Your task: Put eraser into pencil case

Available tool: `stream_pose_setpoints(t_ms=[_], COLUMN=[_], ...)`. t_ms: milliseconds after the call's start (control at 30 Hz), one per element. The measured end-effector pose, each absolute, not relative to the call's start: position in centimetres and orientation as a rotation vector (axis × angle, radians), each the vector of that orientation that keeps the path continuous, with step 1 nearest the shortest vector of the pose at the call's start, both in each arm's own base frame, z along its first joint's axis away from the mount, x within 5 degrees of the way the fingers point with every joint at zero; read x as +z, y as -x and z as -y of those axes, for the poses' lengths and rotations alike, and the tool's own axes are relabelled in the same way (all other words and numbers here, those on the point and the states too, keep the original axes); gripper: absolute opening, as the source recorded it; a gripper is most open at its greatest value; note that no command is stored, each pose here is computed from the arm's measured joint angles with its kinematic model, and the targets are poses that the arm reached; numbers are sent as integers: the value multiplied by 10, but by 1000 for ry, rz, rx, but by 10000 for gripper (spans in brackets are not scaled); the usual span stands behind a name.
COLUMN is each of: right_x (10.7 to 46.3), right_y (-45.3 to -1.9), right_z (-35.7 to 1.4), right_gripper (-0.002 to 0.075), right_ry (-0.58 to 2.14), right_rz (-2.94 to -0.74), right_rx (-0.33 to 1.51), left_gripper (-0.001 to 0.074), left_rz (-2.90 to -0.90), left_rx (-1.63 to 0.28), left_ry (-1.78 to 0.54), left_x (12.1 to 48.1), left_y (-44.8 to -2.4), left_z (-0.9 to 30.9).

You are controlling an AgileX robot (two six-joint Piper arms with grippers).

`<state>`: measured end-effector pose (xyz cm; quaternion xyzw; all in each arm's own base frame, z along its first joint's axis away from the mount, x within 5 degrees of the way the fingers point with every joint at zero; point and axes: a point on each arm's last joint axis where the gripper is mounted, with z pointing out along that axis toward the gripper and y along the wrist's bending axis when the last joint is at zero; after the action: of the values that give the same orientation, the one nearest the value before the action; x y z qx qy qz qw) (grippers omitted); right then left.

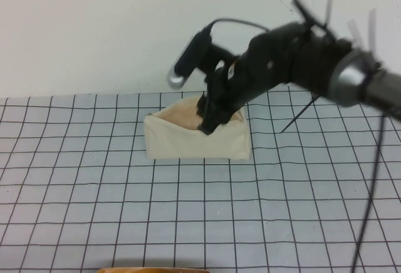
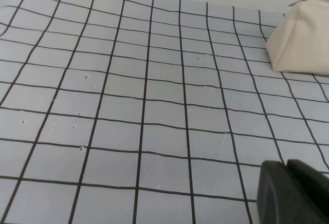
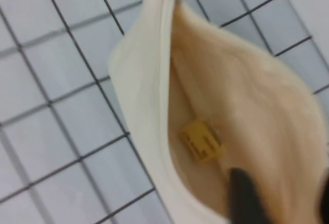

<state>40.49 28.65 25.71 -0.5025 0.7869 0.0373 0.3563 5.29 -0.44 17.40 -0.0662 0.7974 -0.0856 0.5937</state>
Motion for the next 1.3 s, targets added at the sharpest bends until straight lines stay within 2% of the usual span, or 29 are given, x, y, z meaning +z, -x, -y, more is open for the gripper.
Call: stream_pose_setpoints(t_ms=[100,167,333,500,800,1033,1300], right_x=[294,327,380,405,395,356,305], right_y=[-387,-369,-303,-234,-150,-91,-69], right_z=[-277,-267,-228,-180,-105,-64,-48], right_gripper=[124,57,9,4,1,0,0], right_ry=[1243,1180,992,870,807,766,726], right_rz=[-2018,-1965,-1801,-1636,-1538,-1464,-1419], right_rx=[156,203,299,309,233,220,206], left_gripper=[-3,-3,-3,-3,-3,-3,-3], left_rz=[-1853,-1853,-1853,-1853,-1853,-1853,-1853], left_rx=[-199,-199,-199,-199,-199,-199,-199], left_ry=[154,154,154,154,154,154,154], left_x=[174,174,174,174,174,174,174], left_y=[-53,-53,-53,-53,-53,-53,-53], left_z=[4,4,4,4,4,4,4])
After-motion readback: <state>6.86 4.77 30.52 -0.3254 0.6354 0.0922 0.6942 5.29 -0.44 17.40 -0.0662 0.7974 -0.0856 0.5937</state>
